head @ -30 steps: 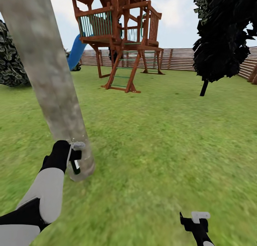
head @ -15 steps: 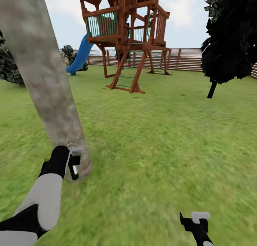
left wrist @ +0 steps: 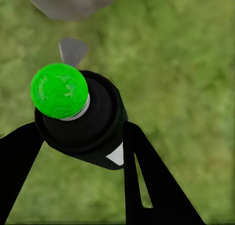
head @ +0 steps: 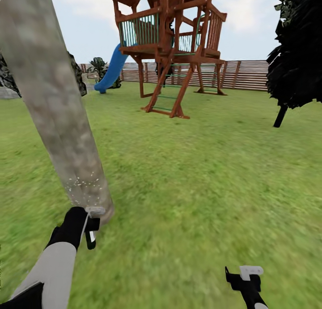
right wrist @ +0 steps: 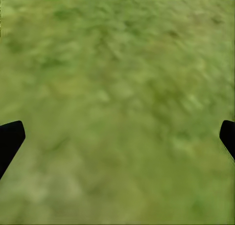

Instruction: In the garden, pick up the pesticide atomizer on the floor and spray pesticide onto both trees until each tree trunk is fully covered.

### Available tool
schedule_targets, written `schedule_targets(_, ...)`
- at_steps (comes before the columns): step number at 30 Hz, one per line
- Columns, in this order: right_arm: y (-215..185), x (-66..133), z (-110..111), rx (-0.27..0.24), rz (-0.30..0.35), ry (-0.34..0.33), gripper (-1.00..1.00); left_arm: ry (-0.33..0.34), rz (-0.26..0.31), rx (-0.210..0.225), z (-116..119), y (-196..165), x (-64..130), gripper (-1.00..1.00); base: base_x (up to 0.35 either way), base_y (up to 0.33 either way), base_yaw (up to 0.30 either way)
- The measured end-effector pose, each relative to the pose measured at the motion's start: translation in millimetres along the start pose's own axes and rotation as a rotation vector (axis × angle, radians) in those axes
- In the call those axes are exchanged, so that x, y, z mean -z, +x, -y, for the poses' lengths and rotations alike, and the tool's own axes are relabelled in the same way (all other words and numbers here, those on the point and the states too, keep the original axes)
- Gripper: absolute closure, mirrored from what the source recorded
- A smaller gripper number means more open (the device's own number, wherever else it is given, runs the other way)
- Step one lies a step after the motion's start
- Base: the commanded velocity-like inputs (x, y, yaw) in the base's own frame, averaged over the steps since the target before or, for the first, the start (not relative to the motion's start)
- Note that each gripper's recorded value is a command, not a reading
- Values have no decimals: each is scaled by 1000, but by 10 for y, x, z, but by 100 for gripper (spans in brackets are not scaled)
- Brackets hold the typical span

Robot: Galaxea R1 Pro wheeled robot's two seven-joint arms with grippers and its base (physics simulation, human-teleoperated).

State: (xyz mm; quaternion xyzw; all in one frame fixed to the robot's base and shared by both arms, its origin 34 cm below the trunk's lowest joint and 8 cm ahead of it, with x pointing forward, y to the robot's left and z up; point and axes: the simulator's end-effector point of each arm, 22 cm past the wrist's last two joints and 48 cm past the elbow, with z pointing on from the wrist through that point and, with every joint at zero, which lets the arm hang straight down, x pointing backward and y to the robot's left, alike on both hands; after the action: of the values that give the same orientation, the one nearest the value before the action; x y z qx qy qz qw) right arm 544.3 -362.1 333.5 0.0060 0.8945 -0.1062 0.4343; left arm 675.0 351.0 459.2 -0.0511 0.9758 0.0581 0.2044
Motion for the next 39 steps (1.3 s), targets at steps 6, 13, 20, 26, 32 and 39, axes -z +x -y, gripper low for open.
schedule_targets(6,3,3,-8,-1,-1,-1,-100,-4,64,-16,-6,120,-121,100,194,-253,274)
schedule_targets(13,31,14,-1,0,-5,0,-100,6,65,-15,60,124,-123,100,262,-232,45)
schedule_targets(20,62,28,4,2,-8,0,-100,54,92,36,160,60,-114,100,264,-231,0)
schedule_targets(26,63,28,-6,1,-9,-1,-100,-16,91,34,42,69,-124,100,213,-261,174)
schedule_targets(32,63,28,-8,1,-9,-1,-100,-27,83,35,54,100,-139,100,154,-281,276)
schedule_targets(39,66,30,-42,-2,-10,-5,-100,-26,82,37,63,102,-140,100,14,-35,278)
